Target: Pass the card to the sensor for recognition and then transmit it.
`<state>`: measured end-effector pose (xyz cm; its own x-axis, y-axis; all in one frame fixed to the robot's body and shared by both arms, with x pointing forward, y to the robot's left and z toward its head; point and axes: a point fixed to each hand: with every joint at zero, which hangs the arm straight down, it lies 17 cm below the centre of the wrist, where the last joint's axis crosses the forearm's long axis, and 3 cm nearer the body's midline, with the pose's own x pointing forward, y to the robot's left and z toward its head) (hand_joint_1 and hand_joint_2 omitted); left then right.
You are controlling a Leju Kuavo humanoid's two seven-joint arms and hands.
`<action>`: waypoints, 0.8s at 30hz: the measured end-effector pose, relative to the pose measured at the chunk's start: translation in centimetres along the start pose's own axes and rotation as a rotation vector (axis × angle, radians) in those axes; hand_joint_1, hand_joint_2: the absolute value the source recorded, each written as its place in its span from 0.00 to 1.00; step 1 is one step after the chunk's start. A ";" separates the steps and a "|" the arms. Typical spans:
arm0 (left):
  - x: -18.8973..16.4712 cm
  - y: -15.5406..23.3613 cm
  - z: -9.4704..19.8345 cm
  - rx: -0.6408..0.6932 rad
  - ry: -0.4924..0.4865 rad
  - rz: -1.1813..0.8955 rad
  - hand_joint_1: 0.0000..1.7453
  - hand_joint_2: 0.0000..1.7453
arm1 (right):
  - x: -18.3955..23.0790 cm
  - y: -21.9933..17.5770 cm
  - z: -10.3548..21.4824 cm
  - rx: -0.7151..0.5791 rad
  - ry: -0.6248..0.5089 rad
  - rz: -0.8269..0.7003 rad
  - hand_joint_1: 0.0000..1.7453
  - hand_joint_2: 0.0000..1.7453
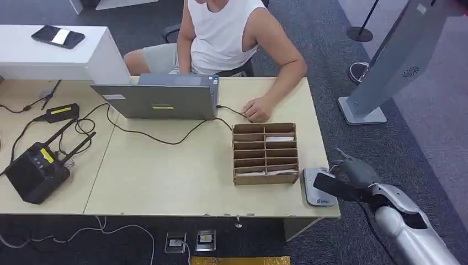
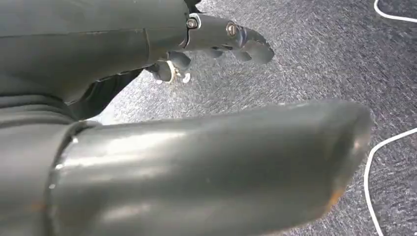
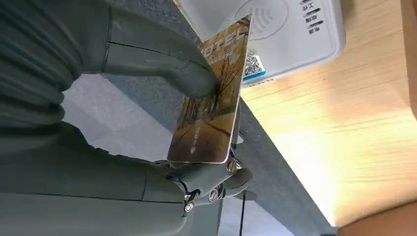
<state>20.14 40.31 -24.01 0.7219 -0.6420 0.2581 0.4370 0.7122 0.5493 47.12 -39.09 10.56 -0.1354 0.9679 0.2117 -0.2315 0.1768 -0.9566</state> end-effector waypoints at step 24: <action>0.1 0.1 0.0 0.001 0.001 0.002 0.00 0.00 | 1.5 0.9 -1.1 0.002 -0.023 -0.035 1.00 1.00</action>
<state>20.30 40.28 -23.97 0.7230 -0.6407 0.2584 0.4354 0.7129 0.5497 47.76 -37.24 9.79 -0.1494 0.9567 0.2499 -0.2383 0.2105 -0.9481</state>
